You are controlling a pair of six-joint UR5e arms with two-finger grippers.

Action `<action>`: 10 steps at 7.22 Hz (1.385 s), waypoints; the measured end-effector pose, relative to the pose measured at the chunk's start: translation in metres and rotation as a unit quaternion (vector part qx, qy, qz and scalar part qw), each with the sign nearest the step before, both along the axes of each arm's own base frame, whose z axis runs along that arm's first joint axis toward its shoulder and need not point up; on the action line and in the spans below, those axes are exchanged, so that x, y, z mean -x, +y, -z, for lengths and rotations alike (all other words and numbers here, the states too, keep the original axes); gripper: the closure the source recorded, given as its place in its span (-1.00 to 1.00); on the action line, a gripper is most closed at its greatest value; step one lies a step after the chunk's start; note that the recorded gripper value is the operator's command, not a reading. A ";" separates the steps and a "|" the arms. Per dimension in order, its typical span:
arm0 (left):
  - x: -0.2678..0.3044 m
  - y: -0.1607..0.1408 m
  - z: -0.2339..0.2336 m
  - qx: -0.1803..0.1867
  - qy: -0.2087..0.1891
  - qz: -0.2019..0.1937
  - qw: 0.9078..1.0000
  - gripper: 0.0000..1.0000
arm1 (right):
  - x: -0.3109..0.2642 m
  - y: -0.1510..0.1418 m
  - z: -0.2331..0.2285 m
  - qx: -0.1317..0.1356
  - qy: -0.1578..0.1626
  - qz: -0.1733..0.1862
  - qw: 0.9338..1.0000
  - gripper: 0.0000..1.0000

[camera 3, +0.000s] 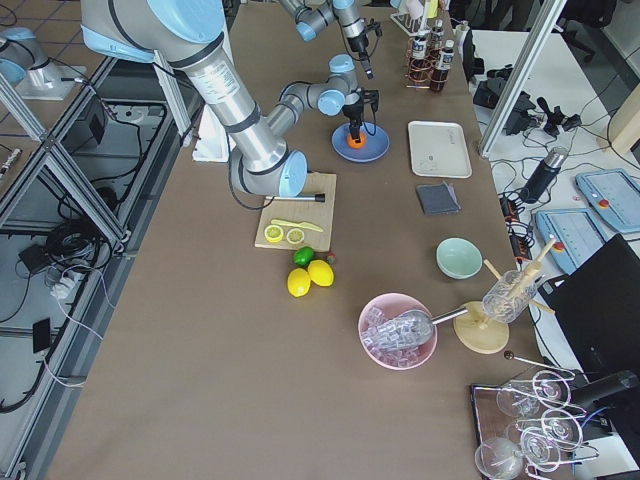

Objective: Pick orange to plate

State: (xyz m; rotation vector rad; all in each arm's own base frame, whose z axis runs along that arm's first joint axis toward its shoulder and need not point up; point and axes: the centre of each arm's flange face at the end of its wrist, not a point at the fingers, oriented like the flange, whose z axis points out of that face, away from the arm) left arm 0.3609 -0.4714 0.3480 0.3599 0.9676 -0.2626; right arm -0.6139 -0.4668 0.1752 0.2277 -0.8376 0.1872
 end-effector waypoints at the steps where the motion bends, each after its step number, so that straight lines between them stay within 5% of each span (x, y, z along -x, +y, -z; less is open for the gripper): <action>1: 0.015 0.000 -0.006 0.016 0.009 -0.022 1.000 -0.97 | -0.032 -0.005 0.015 0.014 0.002 0.004 1.000 -1.00; 4: 0.084 0.005 -0.042 0.001 -0.009 -0.087 0.996 -0.97 | -0.171 -0.005 -0.009 0.015 0.030 0.046 0.998 -1.00; 7: 0.214 -0.006 -0.111 -0.042 -0.085 -0.118 0.988 -0.97 | -0.337 -0.041 -0.133 -0.005 0.073 0.123 0.990 -1.00; 10: 0.364 -0.023 -0.162 -0.038 -0.169 -0.148 0.974 -0.97 | -0.534 -0.054 -0.274 -0.013 0.062 0.182 0.981 -1.00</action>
